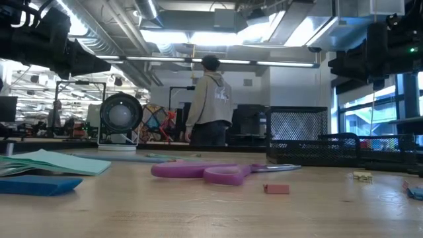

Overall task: Pick and place office supplies into organizer
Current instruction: Put the purple scissors into the black desk organizer

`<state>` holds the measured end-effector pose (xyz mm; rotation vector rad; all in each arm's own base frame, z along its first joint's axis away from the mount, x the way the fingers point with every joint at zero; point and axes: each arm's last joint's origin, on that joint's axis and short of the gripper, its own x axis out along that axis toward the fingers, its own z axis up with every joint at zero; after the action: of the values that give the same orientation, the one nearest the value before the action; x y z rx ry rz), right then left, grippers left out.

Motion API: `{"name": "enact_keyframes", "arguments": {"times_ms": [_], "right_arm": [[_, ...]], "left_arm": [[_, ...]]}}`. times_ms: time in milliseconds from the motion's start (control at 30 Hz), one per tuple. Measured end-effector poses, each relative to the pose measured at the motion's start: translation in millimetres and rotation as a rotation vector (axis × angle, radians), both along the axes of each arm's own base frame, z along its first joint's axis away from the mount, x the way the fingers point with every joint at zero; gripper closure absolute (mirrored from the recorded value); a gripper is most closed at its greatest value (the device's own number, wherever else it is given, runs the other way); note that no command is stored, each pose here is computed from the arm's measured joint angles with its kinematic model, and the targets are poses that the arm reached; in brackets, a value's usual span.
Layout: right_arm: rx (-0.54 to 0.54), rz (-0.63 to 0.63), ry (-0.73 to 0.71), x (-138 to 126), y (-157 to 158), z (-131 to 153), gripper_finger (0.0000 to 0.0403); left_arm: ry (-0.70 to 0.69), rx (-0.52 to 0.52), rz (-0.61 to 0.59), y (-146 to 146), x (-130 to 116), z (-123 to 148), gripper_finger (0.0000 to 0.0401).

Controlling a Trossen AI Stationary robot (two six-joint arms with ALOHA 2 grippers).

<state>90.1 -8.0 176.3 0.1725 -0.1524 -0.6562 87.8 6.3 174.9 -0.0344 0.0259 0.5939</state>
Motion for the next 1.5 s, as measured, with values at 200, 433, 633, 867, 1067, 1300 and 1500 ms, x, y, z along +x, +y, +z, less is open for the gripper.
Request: {"name": "enact_keyframes", "arguments": {"times_ms": [200, 433, 633, 867, 1067, 1300, 1500], "right_arm": [[0.070, 0.008, -0.091, -0.5, -0.1, 3.5, 0.0246], [0.029, 0.003, -0.049, -0.4, -0.1, 2.6, 0.0246], [0.048, 0.004, -0.066, -0.4, -0.1, 2.8, 0.0246], [0.053, 0.005, -0.071, -0.4, -0.1, 2.9, 0.0246], [0.052, 0.005, -0.073, -0.5, -0.1, 3.2, 0.0246], [0.052, 0.005, -0.073, -0.5, -0.1, 3.1, 0.0246], [0.052, 0.005, -0.072, -0.5, -0.1, 3.1, 0.0246]], "left_arm": [[-0.001, 0.000, 0.000, 0.0, 0.0, 0.1, 0.0358], [-0.005, -0.007, 0.000, 0.0, 0.0, 0.0, 0.0358], [0.018, 0.028, 0.008, 0.2, -0.2, 0.1, 0.0358], [0.017, 0.026, 0.010, 0.3, -0.2, 0.1, 0.0358], [0.011, 0.016, 0.011, 0.3, -0.2, 0.0, 0.0358], [0.010, 0.016, 0.010, 0.3, -0.2, 0.1, 0.0358], [0.010, 0.016, 0.011, 0.3, -0.2, 0.1, 0.0358]]}}
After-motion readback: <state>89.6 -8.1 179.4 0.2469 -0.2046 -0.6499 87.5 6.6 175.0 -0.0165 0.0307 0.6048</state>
